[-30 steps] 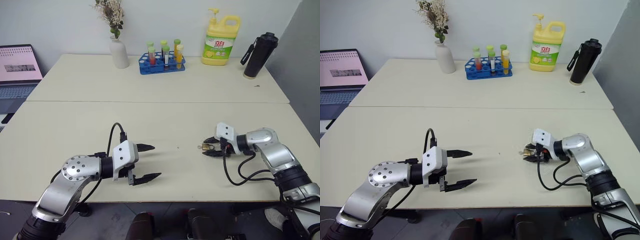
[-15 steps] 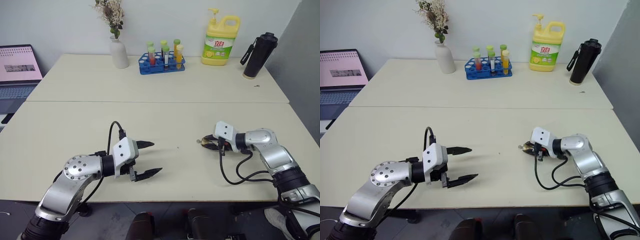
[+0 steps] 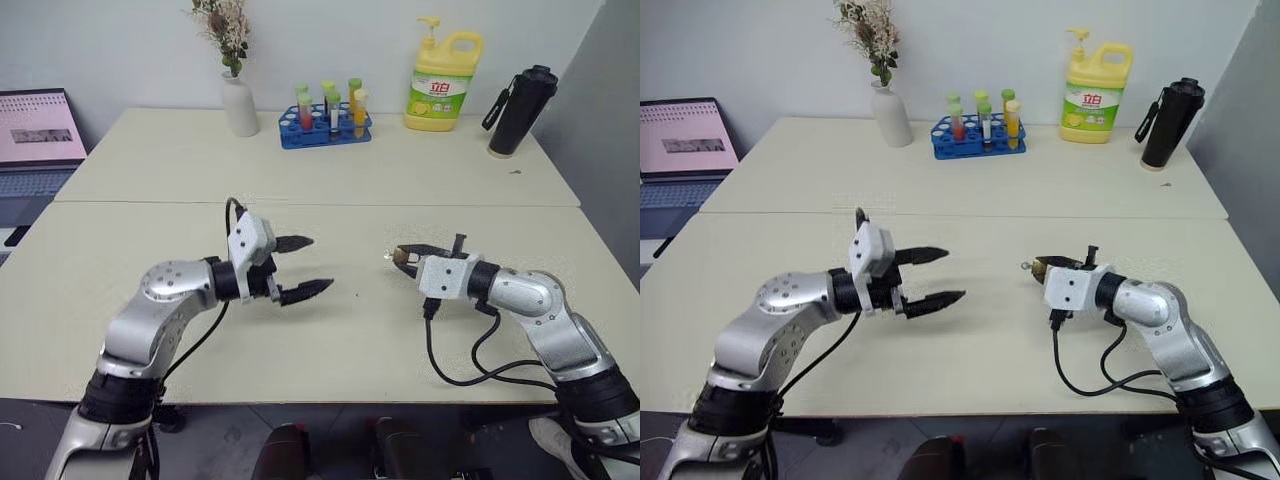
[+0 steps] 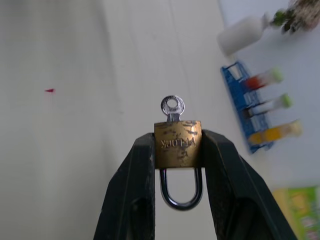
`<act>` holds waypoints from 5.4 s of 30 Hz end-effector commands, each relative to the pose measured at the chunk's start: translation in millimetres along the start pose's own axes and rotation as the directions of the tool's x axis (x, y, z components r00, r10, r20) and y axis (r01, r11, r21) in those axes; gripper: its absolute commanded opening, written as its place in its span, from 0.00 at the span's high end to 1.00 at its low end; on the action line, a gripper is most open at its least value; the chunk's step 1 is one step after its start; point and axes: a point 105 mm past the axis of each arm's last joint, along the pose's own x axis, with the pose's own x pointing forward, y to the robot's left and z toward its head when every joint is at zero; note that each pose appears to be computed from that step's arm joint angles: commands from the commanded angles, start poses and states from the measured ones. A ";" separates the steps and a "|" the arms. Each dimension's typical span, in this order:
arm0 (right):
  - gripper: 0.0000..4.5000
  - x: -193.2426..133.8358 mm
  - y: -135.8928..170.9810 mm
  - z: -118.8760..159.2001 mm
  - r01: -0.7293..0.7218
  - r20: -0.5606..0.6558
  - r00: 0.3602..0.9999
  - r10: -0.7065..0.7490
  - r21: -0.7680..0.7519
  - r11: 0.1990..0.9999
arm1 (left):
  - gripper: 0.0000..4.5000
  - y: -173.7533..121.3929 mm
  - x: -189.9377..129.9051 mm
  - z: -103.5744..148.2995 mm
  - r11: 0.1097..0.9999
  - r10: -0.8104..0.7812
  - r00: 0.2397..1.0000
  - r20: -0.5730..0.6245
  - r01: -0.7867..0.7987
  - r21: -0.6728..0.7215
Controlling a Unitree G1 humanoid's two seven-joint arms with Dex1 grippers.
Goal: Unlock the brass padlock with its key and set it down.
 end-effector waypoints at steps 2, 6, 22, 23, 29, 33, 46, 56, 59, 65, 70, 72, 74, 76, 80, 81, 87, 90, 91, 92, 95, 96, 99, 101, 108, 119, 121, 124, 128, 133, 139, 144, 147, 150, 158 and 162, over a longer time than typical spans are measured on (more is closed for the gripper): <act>0.80 -3.9 -19.0 13.4 0.132 0.065 0.990 -0.121 -0.208 0.969 | 0.00 -1.8 9.6 10.0 0.998 -0.058 0.998 0.033 0.058 -0.003; 0.80 -3.2 -17.4 15.4 0.143 0.084 0.988 -0.128 -0.207 0.968 | 0.00 -9.1 21.2 21.2 0.990 -0.141 0.989 0.046 0.140 0.016; 0.80 -3.5 -23.2 47.2 0.222 0.295 0.945 -0.140 -0.267 0.938 | 0.00 -4.8 34.0 34.9 0.972 -0.236 0.971 0.042 0.236 0.014; 0.80 -3.0 -22.2 47.2 0.218 0.296 0.946 -0.135 -0.270 0.938 | 0.00 -4.1 35.0 37.0 0.972 -0.235 0.971 0.052 0.235 -0.003; 0.80 -1.2 -17.2 45.1 0.195 0.298 0.948 -0.111 -0.268 0.944 | 0.00 -2.6 37.5 46.2 0.966 -0.243 0.967 0.082 0.248 -0.070; 0.80 -0.5 -17.8 45.1 0.196 0.301 0.947 -0.112 -0.264 0.944 | 0.09 -6.6 38.4 41.7 0.961 -0.262 0.963 0.057 0.266 -0.075; 0.80 -0.6 -20.6 53.1 0.207 0.334 0.936 -0.112 -0.265 0.942 | 0.92 -9.4 39.8 27.5 0.957 -0.276 0.961 -0.006 0.275 -0.096; 0.80 0.3 -21.7 55.7 0.204 0.345 0.933 -0.104 -0.269 0.941 | 0.92 -8.6 41.7 28.5 0.953 -0.278 0.961 0.006 0.277 -0.122; 0.80 0.1 -21.3 55.4 0.201 0.345 0.933 -0.102 -0.267 0.942 | 0.92 -10.4 40.6 28.8 0.947 -0.288 0.958 0.014 0.287 -0.142; 0.80 -0.1 -21.0 54.0 0.194 0.341 0.935 -0.097 -0.262 0.945 | 0.64 -5.8 39.7 27.4 0.957 -0.257 0.966 0.005 0.255 -0.139; 0.80 -0.7 -19.5 51.5 0.184 0.334 0.938 -0.089 -0.264 0.947 | 0.45 -0.2 35.2 28.2 0.960 -0.240 0.971 0.009 0.239 -0.144; 0.80 -0.8 -18.9 51.2 0.181 0.333 0.939 -0.086 -0.266 0.947 | 0.45 1.1 34.7 30.4 0.959 -0.235 0.972 0.022 0.235 -0.158; 0.80 -0.4 -19.2 51.3 0.181 0.334 0.939 -0.085 -0.267 0.946 | 0.45 -0.4 35.1 33.0 0.952 -0.244 0.969 0.040 0.247 -0.181; 0.80 0.2 -19.5 51.5 0.181 0.336 0.938 -0.084 -0.269 0.946 | 0.45 -2.1 36.2 32.2 0.948 -0.251 0.967 0.039 0.254 -0.193; 0.80 0.0 -19.7 51.9 0.183 0.338 0.937 -0.085 -0.271 0.945 | 0.45 -4.6 38.0 30.5 0.945 -0.254 0.966 0.041 0.257 -0.203; 0.80 0.2 -19.8 51.8 0.183 0.338 0.937 -0.085 -0.271 0.945 | 0.45 -5.0 38.1 31.2 0.942 -0.257 0.965 0.047 0.261 -0.211; 0.80 0.6 -20.1 52.6 0.186 0.341 0.936 -0.086 -0.270 0.945 | 0.49 -5.6 39.7 34.1 0.939 -0.260 0.964 0.058 0.266 -0.217; 0.80 0.5 -19.9 52.6 0.186 0.342 0.936 -0.087 -0.269 0.945 | 0.65 -7.1 41.5 35.6 0.938 -0.263 0.963 0.065 0.271 -0.217; 0.80 0.3 -19.8 52.4 0.185 0.341 0.936 -0.087 -0.267 0.946 | 0.70 -7.7 42.2 36.4 0.937 -0.264 0.962 0.069 0.273 -0.219; 0.80 0.2 -19.6 52.3 0.185 0.341 0.936 -0.087 -0.266 0.946 | 0.78 -8.1 42.7 36.9 0.936 -0.264 0.962 0.072 0.274 -0.220; 0.80 0.7 -19.0 52.1 0.183 0.340 0.936 -0.085 -0.266 0.946 | 0.99 -7.4 43.4 37.7 0.938 -0.261 0.962 0.075 0.271 -0.217; 0.80 0.8 -18.9 52.0 0.182 0.340 0.937 -0.085 -0.265 0.947 | 1.00 -7.4 43.6 38.1 0.937 -0.261 0.962 0.076 0.272 -0.218; 0.80 0.9 -18.4 51.6 0.180 0.338 0.937 -0.084 -0.263 0.948 | 1.00 -9.0 44.6 39.8 0.936 -0.266 0.960 0.083 0.278 -0.214; 0.80 1.0 -17.9 51.4 0.178 0.338 0.938 -0.082 -0.263 0.948 | 1.00 -10.4 45.4 41.3 0.935 -0.270 0.959 0.090 0.283 -0.213; 0.80 1.3 -13.9 50.7 0.159 0.336 0.940 -0.068 -0.251 0.955 | 1.00 -17.1 41.2 38.0 0.947 -0.295 0.954 0.058 0.300 -0.118; 0.80 1.2 -14.9 51.0 0.164 0.345 0.936 -0.071 -0.248 0.955 | 1.00 -28.0 43.8 41.5 0.882 -0.352 0.936 -0.016 0.338 0.330; 0.80 1.0 -14.7 50.5 0.162 0.342 0.937 -0.071 -0.247 0.955 | 1.00 -28.5 45.5 41.8 0.857 -0.348 0.937 -0.025 0.329 0.397; 0.80 1.1 -15.2 49.5 0.163 0.338 0.938 -0.076 -0.235 0.958 | 1.00 -28.8 48.5 43.0 0.813 -0.342 0.939 -0.032 0.313 0.491; 0.80 1.5 -15.6 50.6 0.165 0.342 0.937 -0.079 -0.232 0.959 | 1.00 -26.5 51.2 44.1 0.768 -0.328 0.944 -0.037 0.289 0.571; 0.80 1.8 -16.2 50.6 0.167 0.342 0.936 -0.082 -0.227 0.959 | 1.00 -20.6 51.8 41.3 0.832 -0.306 0.952 -0.010 0.273 0.483; 0.80 1.9 -16.6 50.9 0.168 0.341 0.936 -0.083 -0.228 0.959 | 0.73 -16.9 49.8 37.5 0.899 -0.312 0.950 -0.022 0.303 0.317; 0.80 1.7 -16.4 49.5 0.163 0.335 0.939 -0.081 -0.226 0.960 | 0.38 -1.3 41.0 37.2 0.959 -0.251 0.967 -0.032 0.253 0.123; 0.80 1.7 -16.4 49.8 0.164 0.336 0.939 -0.081 -0.226 0.960 | 0.31 -5.8 37.6 45.2 0.963 -0.269 0.963 0.004 0.268 0.012; 0.80 2.3 -16.3 50.1 0.162 0.337 0.938 -0.079 -0.227 0.960 | 0.31 -10.3 36.6 50.0 0.959 -0.277 0.961 0.022 0.278 -0.058; 0.80 3.9 -17.9 53.4 0.169 0.350 0.933 -0.080 -0.230 0.958 | 0.31 -15.9 39.6 42.8 0.960 -0.261 0.965 -0.015 0.258 -0.111; 0.80 3.4 -18.4 55.8 0.173 0.359 0.930 -0.081 -0.234 0.957 | 0.31 -17.4 45.4 36.9 0.964 -0.255 0.966 -0.035 0.251 -0.084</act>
